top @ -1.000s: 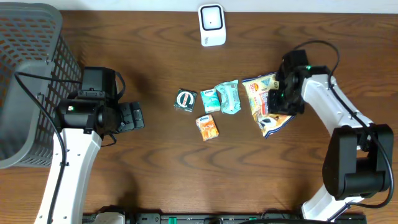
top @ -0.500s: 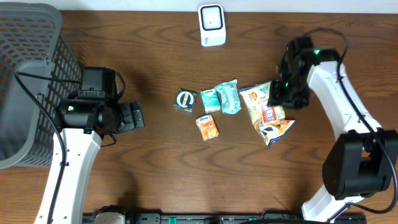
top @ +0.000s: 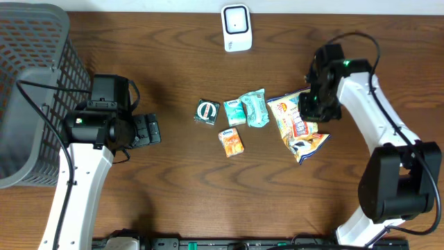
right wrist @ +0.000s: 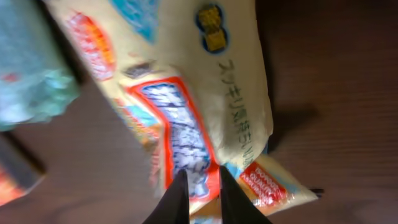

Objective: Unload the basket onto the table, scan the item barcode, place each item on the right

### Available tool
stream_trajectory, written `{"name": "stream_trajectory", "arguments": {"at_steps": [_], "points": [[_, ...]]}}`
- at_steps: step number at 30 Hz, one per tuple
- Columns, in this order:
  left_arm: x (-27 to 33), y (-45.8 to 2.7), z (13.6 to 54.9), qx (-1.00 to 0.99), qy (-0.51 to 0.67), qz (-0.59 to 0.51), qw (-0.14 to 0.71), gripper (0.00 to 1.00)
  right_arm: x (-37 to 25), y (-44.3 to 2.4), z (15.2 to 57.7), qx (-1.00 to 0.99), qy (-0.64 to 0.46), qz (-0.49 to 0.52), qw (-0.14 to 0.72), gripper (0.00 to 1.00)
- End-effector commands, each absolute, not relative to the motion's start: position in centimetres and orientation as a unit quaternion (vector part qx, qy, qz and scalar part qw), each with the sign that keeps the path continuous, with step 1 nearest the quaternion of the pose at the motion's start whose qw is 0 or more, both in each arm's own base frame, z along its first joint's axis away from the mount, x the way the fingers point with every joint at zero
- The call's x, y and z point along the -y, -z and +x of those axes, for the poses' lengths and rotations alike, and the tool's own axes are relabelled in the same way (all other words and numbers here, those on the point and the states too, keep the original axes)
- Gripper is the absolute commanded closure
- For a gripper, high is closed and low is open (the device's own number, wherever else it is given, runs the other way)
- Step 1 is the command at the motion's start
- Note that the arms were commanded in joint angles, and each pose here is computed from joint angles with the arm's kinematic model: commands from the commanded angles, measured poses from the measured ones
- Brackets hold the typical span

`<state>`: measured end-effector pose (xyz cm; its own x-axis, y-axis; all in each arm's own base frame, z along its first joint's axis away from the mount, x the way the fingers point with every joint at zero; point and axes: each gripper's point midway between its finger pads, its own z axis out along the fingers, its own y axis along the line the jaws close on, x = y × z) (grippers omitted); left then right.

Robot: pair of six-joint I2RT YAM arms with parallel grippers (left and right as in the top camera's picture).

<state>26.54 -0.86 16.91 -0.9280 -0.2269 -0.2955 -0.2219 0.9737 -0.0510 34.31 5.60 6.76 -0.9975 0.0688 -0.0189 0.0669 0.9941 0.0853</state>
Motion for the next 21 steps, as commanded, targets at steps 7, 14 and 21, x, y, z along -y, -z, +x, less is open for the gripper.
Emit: {"name": "stream_trajectory", "arguments": {"at_steps": [7, 14, 21], "points": [[0.9, -16.6, 26.4, -0.982, 0.006, -0.121, 0.146, 0.02, -6.2, -3.1, 34.8, -0.994, -0.062, 0.08, 0.039, 0.96], [0.9, -16.6, 26.4, -0.982, 0.006, -0.121, 0.146, 0.02, -8.5, -4.3, 38.4, -0.979, -0.135, 0.116, 0.098, 0.99], [0.9, -16.6, 26.4, -0.982, 0.006, -0.121, 0.146, 0.02, -10.2, -7.6, 42.1, -0.966, -0.183, 0.111, 0.142, 0.99]]}}
